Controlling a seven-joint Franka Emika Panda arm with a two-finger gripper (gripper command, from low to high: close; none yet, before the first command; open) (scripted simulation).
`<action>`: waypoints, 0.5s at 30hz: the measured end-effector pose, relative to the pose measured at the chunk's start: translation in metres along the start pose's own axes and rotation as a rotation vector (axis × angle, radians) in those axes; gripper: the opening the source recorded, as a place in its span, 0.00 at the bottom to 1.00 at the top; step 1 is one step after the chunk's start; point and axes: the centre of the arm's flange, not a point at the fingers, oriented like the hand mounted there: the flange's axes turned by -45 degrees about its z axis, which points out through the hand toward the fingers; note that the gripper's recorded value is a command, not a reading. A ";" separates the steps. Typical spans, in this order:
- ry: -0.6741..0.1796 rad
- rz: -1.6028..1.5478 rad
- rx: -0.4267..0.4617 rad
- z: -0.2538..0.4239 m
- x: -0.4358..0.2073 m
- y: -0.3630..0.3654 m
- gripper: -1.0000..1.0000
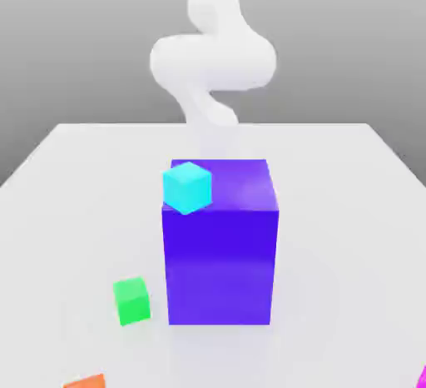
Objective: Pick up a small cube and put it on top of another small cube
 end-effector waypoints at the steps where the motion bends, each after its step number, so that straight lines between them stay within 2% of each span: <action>1: -0.025 0.024 0.005 0.017 0.002 -0.007 0.50; 8: -0.191 0.172 0.016 0.127 0.000 -0.059 0.50; 15: -0.354 0.306 -0.017 0.235 -0.033 -0.118 0.50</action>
